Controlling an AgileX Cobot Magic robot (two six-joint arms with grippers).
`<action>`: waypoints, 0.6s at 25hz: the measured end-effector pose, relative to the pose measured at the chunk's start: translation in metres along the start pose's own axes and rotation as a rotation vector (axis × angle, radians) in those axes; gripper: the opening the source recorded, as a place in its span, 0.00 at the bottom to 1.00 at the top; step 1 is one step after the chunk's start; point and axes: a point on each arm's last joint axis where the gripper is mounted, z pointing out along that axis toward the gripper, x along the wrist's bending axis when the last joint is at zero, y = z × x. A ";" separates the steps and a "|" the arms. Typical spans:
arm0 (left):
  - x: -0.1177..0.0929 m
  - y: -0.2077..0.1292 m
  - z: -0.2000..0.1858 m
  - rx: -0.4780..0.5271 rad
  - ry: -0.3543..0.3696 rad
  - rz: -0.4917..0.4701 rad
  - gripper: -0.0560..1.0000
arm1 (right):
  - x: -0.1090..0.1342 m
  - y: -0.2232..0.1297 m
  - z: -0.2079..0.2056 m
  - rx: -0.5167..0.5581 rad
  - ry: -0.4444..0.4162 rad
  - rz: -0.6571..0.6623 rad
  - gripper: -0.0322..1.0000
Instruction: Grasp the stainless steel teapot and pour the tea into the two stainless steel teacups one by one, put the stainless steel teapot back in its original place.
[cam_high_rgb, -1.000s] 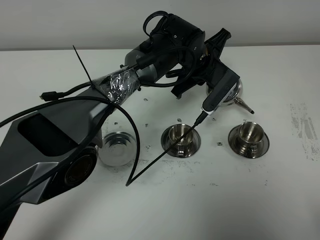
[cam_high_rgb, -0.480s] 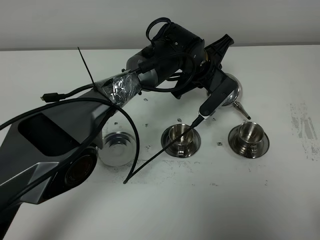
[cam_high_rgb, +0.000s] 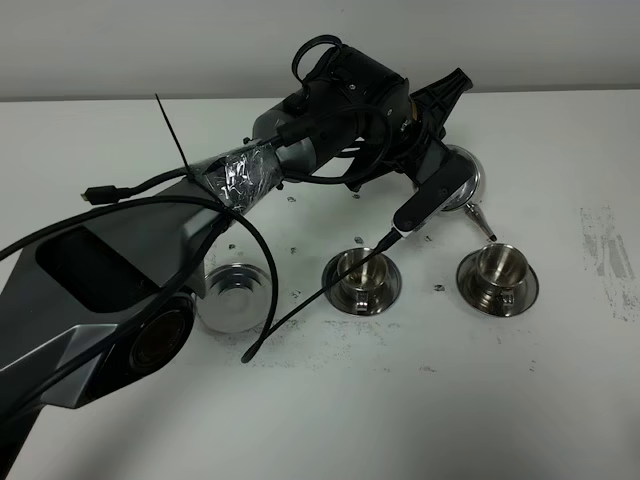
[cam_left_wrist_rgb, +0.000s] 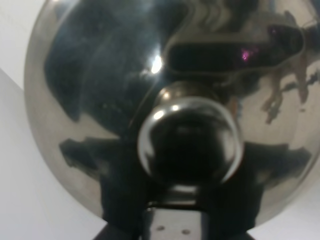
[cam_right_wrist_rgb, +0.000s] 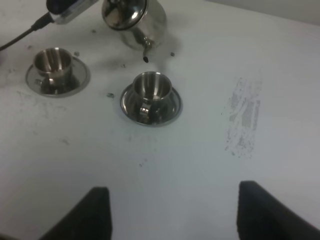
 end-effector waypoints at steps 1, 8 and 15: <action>0.000 0.000 0.000 0.001 0.002 0.005 0.22 | 0.000 0.000 0.000 0.000 0.000 0.000 0.53; 0.003 0.003 0.000 0.005 0.024 0.035 0.22 | 0.000 0.000 0.000 0.000 0.000 0.000 0.53; 0.007 0.006 -0.001 0.031 0.035 0.072 0.22 | 0.000 0.000 0.000 0.000 0.000 0.000 0.53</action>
